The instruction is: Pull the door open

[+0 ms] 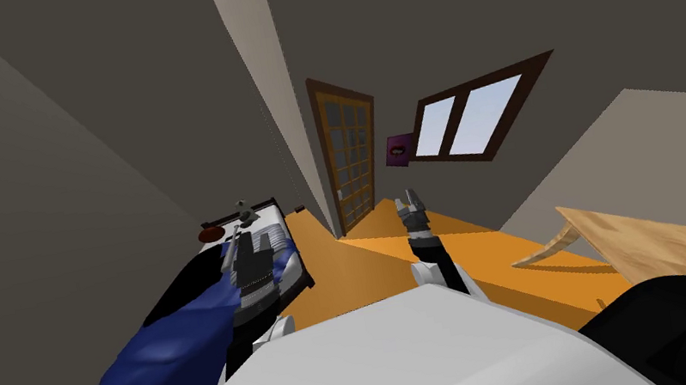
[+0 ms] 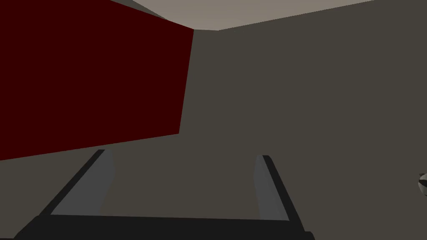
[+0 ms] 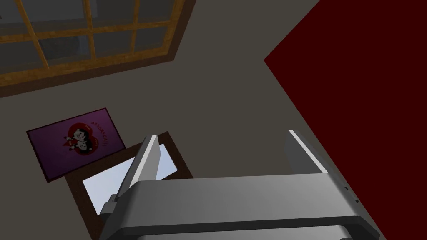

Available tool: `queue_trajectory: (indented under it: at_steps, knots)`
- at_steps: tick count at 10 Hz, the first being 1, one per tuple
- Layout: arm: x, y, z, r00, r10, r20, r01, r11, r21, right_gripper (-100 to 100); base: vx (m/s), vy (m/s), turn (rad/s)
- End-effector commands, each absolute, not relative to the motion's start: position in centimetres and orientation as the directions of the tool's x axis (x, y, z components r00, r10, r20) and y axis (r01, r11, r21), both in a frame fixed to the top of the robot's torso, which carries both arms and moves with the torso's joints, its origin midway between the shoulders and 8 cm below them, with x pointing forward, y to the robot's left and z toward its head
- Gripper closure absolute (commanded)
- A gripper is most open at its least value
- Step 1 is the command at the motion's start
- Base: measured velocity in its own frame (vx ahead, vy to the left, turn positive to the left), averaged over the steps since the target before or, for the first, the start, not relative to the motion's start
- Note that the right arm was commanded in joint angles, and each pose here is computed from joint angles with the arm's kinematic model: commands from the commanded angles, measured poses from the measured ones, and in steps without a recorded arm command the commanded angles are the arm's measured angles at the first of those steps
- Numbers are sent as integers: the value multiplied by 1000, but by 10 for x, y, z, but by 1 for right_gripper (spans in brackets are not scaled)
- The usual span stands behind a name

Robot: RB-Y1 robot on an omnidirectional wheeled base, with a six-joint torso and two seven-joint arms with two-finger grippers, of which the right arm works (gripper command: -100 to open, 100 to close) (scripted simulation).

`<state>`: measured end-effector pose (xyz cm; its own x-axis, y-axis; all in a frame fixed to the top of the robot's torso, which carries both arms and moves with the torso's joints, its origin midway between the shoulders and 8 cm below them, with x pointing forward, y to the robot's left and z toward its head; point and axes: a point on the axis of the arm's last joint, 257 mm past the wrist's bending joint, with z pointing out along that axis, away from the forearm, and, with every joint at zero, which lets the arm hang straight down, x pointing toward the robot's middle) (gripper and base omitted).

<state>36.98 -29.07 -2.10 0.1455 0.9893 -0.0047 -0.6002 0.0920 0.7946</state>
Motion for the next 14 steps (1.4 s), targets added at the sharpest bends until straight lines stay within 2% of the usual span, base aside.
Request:
queue_trajectory:
  at_steps: [1,6,14]
  knots:
    - [375,-290,-31,162,985,-54,-582,139,802,-100,-1,-177,73]
    - [387,-288,-62,200,960,-194,-523,272,808,-100,53,-121,58]
    - [402,-286,-111,237,885,-402,-429,466,774,-100,90,-83,54]
